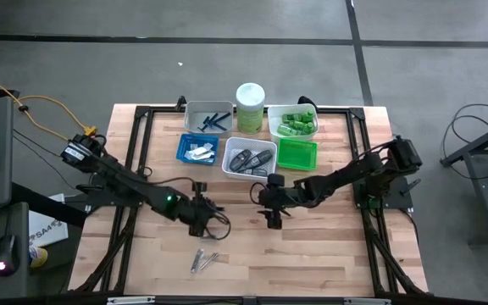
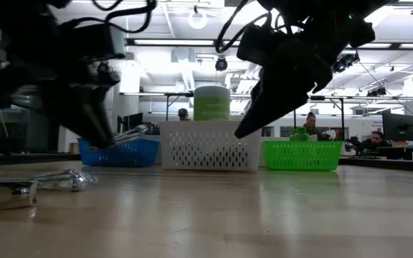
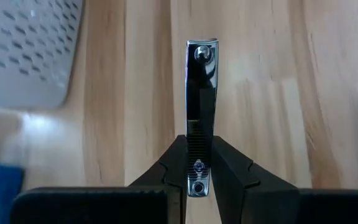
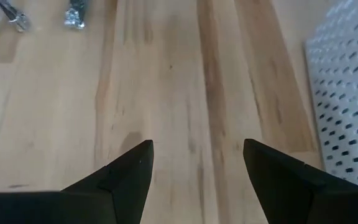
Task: Pick & Place Travel size toiletries
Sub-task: Put the silver nail cutter into the green bin
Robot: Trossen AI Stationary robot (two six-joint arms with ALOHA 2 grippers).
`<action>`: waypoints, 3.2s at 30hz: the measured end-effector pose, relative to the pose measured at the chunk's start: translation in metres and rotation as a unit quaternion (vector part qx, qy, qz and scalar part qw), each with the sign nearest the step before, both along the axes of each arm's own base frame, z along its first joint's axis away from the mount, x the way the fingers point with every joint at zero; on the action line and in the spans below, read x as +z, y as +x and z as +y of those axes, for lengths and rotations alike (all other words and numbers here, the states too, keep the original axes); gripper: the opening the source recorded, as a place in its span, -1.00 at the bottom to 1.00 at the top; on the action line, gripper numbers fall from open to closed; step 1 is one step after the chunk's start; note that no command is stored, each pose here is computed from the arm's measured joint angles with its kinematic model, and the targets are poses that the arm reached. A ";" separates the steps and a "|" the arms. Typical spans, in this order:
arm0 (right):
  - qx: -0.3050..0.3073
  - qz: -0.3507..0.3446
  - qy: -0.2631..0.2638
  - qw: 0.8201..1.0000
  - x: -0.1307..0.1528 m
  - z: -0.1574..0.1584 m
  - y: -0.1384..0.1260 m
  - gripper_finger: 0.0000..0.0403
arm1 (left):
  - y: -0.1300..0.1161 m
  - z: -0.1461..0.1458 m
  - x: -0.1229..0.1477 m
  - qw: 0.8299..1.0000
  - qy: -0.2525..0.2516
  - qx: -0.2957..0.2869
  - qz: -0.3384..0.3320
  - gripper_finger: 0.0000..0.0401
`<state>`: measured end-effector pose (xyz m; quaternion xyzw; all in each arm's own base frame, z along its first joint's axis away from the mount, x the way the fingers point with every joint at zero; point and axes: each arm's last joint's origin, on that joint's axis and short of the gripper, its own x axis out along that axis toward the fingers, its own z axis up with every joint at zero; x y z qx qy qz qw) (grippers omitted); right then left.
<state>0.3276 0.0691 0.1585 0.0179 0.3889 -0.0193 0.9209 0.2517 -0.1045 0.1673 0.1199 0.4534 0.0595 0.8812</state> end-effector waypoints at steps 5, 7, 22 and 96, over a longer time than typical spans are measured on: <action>-0.012 0.026 -0.021 0.999 -0.015 -0.004 -0.014 0.21 | 0.012 0.014 0.004 1.000 0.000 -0.010 -0.022 -0.79; -0.022 0.024 -0.022 0.999 -0.023 -0.009 -0.020 0.21 | 0.018 0.019 0.006 0.999 -0.006 -0.017 -0.035 -0.79; 0.007 -0.202 -0.079 0.976 -0.014 -0.002 -0.020 0.21 | 0.053 0.048 0.035 0.975 0.004 -0.088 -0.202 -0.79; -0.461 -0.109 -0.003 0.881 0.031 -0.090 -0.098 -0.74 | 0.033 0.057 0.056 0.978 -0.016 0.010 -0.208 -0.18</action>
